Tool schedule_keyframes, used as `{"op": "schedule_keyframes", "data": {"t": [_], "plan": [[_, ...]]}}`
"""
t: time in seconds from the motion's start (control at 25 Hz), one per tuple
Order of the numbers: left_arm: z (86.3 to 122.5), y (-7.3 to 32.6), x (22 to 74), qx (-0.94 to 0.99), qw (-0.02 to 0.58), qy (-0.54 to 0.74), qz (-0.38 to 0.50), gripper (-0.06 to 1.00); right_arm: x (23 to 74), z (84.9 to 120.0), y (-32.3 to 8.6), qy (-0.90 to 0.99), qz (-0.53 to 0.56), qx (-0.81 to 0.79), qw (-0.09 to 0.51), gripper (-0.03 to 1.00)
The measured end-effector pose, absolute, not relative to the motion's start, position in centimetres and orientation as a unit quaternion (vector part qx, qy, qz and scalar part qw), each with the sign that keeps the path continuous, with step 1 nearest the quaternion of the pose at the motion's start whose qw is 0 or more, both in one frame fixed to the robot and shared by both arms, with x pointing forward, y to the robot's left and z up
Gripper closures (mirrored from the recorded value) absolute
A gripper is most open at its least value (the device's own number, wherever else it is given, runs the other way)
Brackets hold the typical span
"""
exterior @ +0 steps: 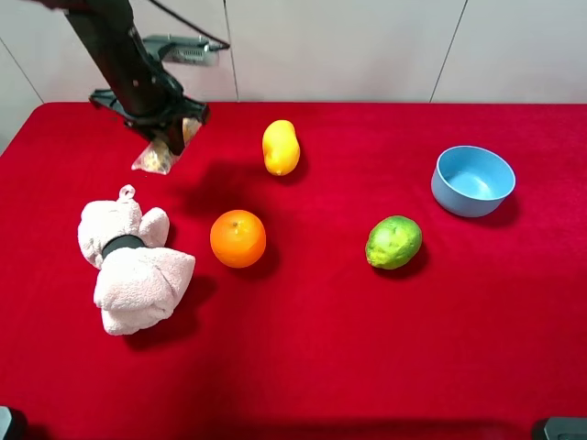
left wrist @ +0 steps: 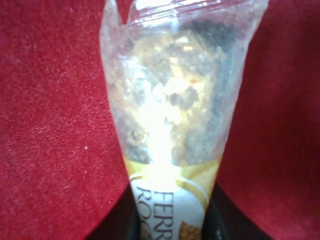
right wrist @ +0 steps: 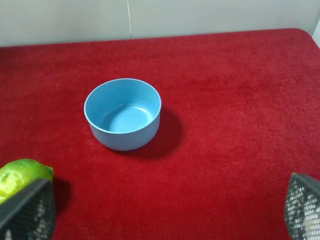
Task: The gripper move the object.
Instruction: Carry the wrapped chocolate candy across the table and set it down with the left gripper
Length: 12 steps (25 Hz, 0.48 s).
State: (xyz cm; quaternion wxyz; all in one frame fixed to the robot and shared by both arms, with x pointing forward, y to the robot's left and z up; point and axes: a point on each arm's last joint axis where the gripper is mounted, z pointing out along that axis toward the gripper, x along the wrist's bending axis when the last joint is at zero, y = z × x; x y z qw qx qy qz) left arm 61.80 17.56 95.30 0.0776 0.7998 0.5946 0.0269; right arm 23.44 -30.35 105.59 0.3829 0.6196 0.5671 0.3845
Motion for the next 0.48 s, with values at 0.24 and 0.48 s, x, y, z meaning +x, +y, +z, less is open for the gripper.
{"op": "schedule_keyframes", "data": {"t": [0.24, 0.48], "plan": [[98.4, 16.2, 62.4, 0.808, 0.079, 0.583, 0.025, 0.73, 23.4, 105.6, -30.4, 0.567, 0.384, 0.620, 0.383, 0.27], [101.1, 14.0, 62.5, 0.809, 0.094, 0.579, 0.030, 0.73, 23.4, 105.6, -30.4, 0.567, 0.384, 0.620, 0.383, 0.27]]}}
